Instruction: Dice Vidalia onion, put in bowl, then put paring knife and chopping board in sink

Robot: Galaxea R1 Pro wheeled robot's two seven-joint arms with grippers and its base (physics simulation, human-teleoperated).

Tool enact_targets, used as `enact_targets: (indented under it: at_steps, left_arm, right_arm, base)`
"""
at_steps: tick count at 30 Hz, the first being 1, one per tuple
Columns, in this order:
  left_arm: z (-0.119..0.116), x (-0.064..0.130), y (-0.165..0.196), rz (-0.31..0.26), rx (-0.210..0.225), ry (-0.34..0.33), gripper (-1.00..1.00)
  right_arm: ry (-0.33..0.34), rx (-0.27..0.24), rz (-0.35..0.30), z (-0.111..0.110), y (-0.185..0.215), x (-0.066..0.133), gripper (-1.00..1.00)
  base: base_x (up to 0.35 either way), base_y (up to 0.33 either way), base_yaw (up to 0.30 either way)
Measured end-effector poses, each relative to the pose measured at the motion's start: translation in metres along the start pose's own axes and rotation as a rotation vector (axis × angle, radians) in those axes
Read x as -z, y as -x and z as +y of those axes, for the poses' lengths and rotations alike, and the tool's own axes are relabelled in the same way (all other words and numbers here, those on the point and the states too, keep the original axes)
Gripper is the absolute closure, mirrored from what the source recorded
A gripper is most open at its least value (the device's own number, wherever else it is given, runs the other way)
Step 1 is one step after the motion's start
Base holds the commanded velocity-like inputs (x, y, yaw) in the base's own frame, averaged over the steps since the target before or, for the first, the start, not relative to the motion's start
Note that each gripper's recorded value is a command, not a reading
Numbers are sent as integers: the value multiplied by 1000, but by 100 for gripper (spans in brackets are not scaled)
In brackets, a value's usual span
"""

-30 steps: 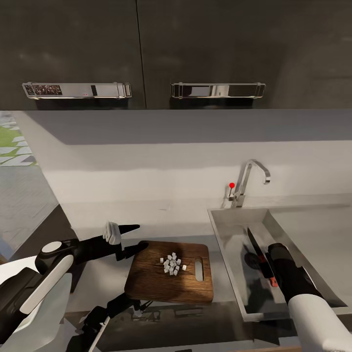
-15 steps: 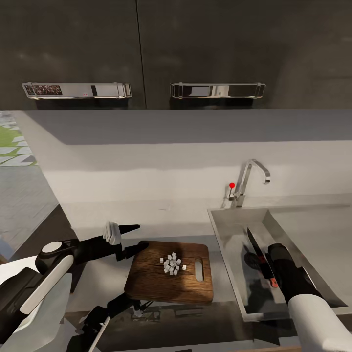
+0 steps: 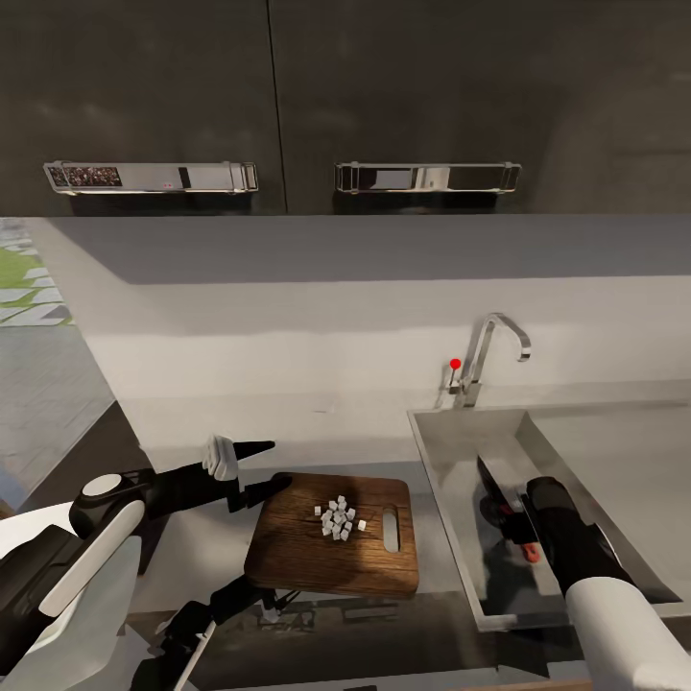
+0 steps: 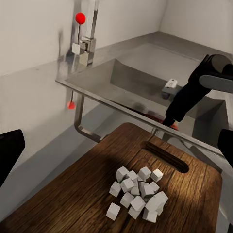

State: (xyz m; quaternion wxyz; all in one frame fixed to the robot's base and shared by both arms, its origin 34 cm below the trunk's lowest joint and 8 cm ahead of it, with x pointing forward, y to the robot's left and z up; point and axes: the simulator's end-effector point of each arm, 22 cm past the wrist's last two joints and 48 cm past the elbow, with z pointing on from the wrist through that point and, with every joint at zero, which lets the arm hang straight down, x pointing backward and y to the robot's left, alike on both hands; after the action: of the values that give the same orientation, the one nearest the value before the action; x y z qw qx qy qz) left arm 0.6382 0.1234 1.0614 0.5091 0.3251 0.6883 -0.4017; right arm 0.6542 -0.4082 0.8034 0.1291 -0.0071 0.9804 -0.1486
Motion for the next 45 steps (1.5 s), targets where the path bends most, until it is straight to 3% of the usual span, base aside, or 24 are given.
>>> enact_targets:
  at_steps: [9, 15, 20, 25, 34, 35, 37, 45]
  left_arm:
    - [0, 0, 0, 0, 0, 0, -100]
    - [0, 0, 0, 0, 0, 0, -100]
    - [0, 0, 0, 0, 0, 0, -100]
    - [0, 0, 0, 1, 1, 0, -100]
    - [1, 0, 0, 1, 1, 1, -100]
    - [0, 0, 0, 1, 0, 1, -100]
    - [0, 0, 0, 0, 0, 1, -100]
    - [0, 0, 0, 1, 0, 1, -100]
  right_arm:
    - [-12, -10, -43, -6, 15, 11, -100]
    - [-18, -27, -134, -14, 44, 35, -100]
    - [36, -28, -171, -4, 56, 45, -100]
    - [146, -21, -242, 16, 74, 67, -100]
    - [196, -14, -326, 22, 90, 94, -100]
    - [225, -7, -384, 25, 98, 113, -100]
    - [243, -1, -410, 28, 100, 122, -100]
    - [332, 24, -466, 44, 106, 146, -100]
  base:
    - [0, 0, 0]
    - [0, 0, 0]
    - [0, 0, 0]
    - [0, 0, 0]
    - [-34, 59, 0]
    - [-132, 259, 0]
    - [-124, 277, 0]
    - [-79, 301, 0]
